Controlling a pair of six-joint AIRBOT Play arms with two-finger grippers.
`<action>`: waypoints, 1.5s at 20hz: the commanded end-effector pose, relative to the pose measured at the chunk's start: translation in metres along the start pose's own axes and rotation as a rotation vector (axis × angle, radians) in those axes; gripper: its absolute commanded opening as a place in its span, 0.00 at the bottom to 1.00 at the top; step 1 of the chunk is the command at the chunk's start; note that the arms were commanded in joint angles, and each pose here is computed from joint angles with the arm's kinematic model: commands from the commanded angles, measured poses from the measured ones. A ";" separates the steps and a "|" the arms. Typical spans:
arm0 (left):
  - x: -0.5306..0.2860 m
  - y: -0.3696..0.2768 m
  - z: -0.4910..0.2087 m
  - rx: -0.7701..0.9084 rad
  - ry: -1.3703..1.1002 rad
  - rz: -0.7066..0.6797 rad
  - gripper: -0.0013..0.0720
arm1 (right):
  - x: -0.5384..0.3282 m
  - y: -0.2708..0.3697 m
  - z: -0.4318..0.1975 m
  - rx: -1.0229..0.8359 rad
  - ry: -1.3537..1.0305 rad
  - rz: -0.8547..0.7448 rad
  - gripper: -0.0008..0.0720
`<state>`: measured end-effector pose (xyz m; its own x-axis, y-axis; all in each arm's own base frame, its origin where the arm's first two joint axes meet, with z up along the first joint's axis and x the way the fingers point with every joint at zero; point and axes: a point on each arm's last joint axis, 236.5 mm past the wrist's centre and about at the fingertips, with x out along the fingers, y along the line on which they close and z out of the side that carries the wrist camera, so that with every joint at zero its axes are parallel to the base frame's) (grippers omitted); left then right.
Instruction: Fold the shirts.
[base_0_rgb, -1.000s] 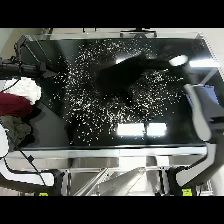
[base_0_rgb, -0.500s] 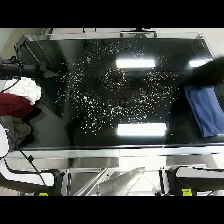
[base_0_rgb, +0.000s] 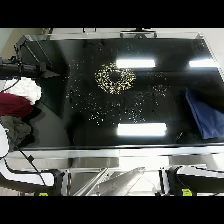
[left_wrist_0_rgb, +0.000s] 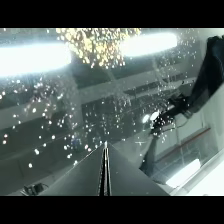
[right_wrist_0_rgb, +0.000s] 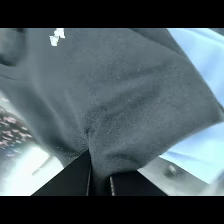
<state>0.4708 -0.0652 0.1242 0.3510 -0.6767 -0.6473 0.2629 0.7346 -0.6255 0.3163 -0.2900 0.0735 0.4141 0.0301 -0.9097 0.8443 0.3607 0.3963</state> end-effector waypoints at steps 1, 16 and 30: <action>0.000 -0.001 -0.003 0.001 0.014 -0.005 0.04 | 0.020 -0.040 -0.022 0.026 0.090 -0.116 0.04; 0.000 -0.001 -0.003 0.002 0.012 -0.005 0.04 | 0.033 -0.006 -0.067 0.005 0.259 0.004 0.51; 0.046 -0.064 -0.125 0.059 0.202 -0.086 0.03 | 0.063 0.106 -0.357 -0.702 0.397 0.296 0.04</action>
<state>0.3930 -0.1305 0.0966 0.1727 -0.7263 -0.6653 0.3275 0.6794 -0.6567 0.3406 0.0191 0.0306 0.3326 0.4532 -0.8270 0.4042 0.7238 0.5593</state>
